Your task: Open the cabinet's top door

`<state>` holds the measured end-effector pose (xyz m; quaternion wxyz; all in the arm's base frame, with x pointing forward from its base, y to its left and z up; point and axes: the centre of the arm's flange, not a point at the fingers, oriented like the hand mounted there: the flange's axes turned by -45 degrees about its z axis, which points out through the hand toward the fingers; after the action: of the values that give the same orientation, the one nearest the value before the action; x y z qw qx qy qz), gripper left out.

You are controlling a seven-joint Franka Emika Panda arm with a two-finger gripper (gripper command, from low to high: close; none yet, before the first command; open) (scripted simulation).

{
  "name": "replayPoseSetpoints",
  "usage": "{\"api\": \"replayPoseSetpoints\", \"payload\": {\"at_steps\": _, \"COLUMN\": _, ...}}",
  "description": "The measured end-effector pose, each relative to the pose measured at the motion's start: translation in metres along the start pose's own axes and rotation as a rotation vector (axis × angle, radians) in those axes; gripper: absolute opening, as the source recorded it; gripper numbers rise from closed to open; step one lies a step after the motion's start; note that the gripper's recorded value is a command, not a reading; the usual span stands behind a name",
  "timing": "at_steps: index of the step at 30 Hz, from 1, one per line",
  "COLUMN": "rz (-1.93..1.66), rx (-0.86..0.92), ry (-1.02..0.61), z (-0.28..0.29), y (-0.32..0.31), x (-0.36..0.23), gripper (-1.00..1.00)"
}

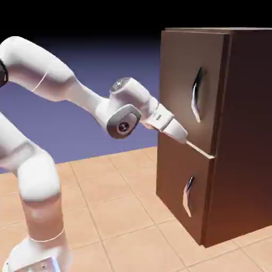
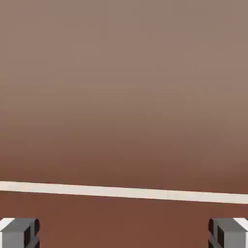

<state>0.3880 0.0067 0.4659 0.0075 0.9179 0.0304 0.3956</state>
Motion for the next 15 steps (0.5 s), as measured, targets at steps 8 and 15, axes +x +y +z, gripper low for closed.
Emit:
{"api": "replayPoseSetpoints", "payload": {"at_steps": 8, "rz": -0.05, "rx": 0.0, "ry": 0.112, "z": -0.042, "y": -0.008, "x": 0.025, "gripper": 0.0}}
{"api": "replayPoseSetpoints", "payload": {"at_steps": 15, "rz": -0.078, "rx": -0.004, "ry": 0.214, "z": -0.076, "y": -0.007, "x": 0.036, "gripper": 0.0}}
